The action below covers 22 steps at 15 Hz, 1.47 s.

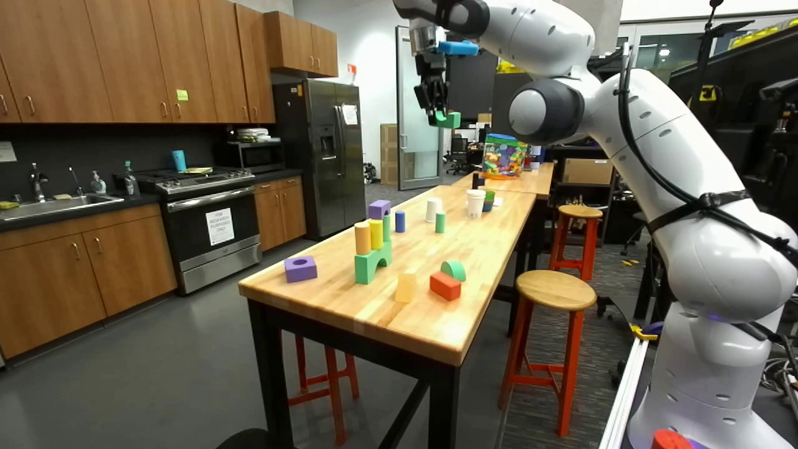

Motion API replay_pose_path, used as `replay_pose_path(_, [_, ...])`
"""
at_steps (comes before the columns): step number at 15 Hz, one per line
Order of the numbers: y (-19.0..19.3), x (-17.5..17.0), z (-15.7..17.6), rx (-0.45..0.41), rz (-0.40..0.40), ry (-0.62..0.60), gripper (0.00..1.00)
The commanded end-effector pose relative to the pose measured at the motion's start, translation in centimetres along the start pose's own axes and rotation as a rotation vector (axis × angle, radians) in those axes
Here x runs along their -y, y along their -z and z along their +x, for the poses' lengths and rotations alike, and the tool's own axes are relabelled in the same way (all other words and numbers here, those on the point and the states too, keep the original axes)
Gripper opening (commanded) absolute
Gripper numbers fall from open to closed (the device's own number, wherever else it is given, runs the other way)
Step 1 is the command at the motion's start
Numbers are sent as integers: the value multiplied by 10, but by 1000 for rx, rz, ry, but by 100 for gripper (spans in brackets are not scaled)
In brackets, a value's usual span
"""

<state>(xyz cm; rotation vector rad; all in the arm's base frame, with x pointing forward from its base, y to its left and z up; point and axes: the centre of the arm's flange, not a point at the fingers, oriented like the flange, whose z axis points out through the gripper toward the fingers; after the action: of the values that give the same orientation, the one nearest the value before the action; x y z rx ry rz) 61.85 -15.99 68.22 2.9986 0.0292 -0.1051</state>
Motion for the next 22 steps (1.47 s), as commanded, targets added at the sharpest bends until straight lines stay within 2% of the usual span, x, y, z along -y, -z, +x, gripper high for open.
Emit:
replay_pose_path(1, [-69, 6, -39, 56, -36, -68, 16])
replay_pose_path(6, [-118, -9, -19, 151, -26, -152, 16])
replay_pose_path(11, [-175, -21, -7, 263, 20, -208, 16])
replay_pose_path(12, [-185, -21, -6, 277, 49, -207, 16])
replay_pose_path(16, [-197, -10, -9, 225, 157, -108, 16])
replay_pose_path(22, [-154, 24, -2, 109, 242, 194, 16])
